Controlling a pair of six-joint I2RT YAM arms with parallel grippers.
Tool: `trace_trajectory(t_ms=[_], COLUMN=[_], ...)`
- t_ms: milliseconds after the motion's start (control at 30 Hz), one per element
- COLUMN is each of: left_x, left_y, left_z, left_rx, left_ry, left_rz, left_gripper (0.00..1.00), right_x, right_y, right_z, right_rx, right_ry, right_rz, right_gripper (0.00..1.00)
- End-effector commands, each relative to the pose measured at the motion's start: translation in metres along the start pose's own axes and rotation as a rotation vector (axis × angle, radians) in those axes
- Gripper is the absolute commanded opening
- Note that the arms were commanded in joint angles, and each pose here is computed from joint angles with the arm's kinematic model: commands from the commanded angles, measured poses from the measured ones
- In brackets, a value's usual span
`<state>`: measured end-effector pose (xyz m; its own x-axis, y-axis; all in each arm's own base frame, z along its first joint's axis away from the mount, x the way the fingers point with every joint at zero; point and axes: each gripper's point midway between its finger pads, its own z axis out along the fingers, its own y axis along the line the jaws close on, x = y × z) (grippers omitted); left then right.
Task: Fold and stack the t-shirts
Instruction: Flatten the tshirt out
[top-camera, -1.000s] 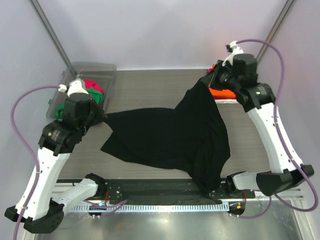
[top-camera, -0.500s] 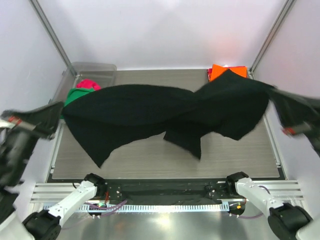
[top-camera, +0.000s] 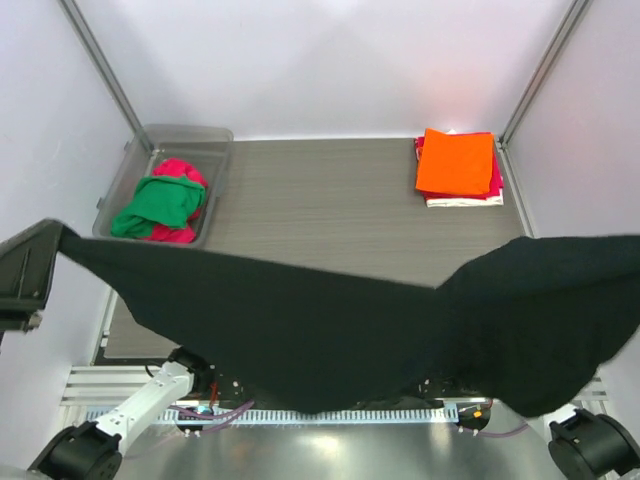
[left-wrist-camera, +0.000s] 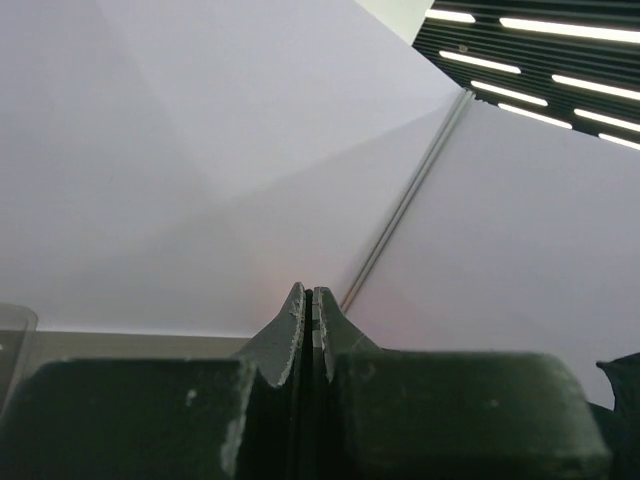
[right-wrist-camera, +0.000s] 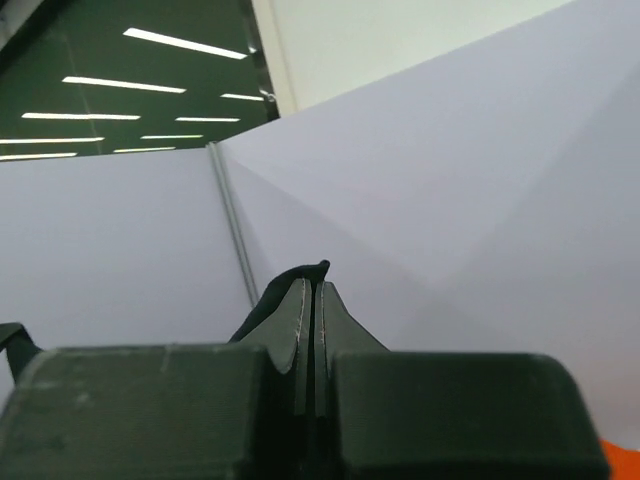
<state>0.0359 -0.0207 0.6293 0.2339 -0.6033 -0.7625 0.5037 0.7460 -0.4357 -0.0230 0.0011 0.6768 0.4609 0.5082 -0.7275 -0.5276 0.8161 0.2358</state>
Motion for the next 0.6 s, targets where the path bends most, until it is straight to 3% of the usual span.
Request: trace_trajectory(t_ms=[0, 167, 267, 333, 367, 400, 433, 500, 533, 567], left_x=[0.022, 0.079, 0.120, 0.167, 0.178, 0.201, 0.230, 0.264, 0.306, 0.322], left_y=[0.020, 0.078, 0.115, 0.144, 0.154, 0.168, 0.191, 0.219, 0.259, 0.276], left_z=[0.052, 0.109, 0.132, 0.152, 0.160, 0.169, 0.172, 0.181, 0.182, 0.187], left_rx=[-0.099, -0.343, -0.483, -0.558, -0.585, -0.616, -0.665, -0.708, -0.776, -0.793], left_ry=[0.051, 0.149, 0.227, 0.327, 0.329, 0.370, 0.429, 0.488, 0.585, 0.608], left_rz=[0.021, 0.068, 0.126, 0.174, 0.195, 0.216, 0.245, 0.263, 0.276, 0.268], left_gripper=[0.00, 0.00, 0.00, 0.00, 0.00, 0.00, 0.00, 0.00, 0.00, 0.00], right_x=[0.038, 0.105, 0.178, 0.241, 0.254, 0.278, 0.331, 0.376, 0.434, 0.465], right_y=[-0.050, -0.101, -0.113, -0.121, -0.147, -0.146, -0.172, -0.225, -0.257, -0.282], right_z=[0.060, 0.122, 0.170, 0.202, 0.210, 0.227, 0.233, 0.234, 0.234, 0.231], right_rx=[0.196, 0.416, 0.484, 0.510, 0.572, 0.483, 0.506, 0.592, 0.619, 0.645], right_ry=[0.075, 0.194, 0.317, 0.407, 0.412, 0.437, 0.522, 0.569, 0.645, 0.691], right_rz=[-0.048, -0.140, -0.291, -0.377, -0.382, -0.329, -0.326, -0.324, -0.317, -0.304], right_gripper=[0.01, 0.01, 0.01, 0.01, 0.01, 0.01, 0.01, 0.01, 0.01, 0.01])
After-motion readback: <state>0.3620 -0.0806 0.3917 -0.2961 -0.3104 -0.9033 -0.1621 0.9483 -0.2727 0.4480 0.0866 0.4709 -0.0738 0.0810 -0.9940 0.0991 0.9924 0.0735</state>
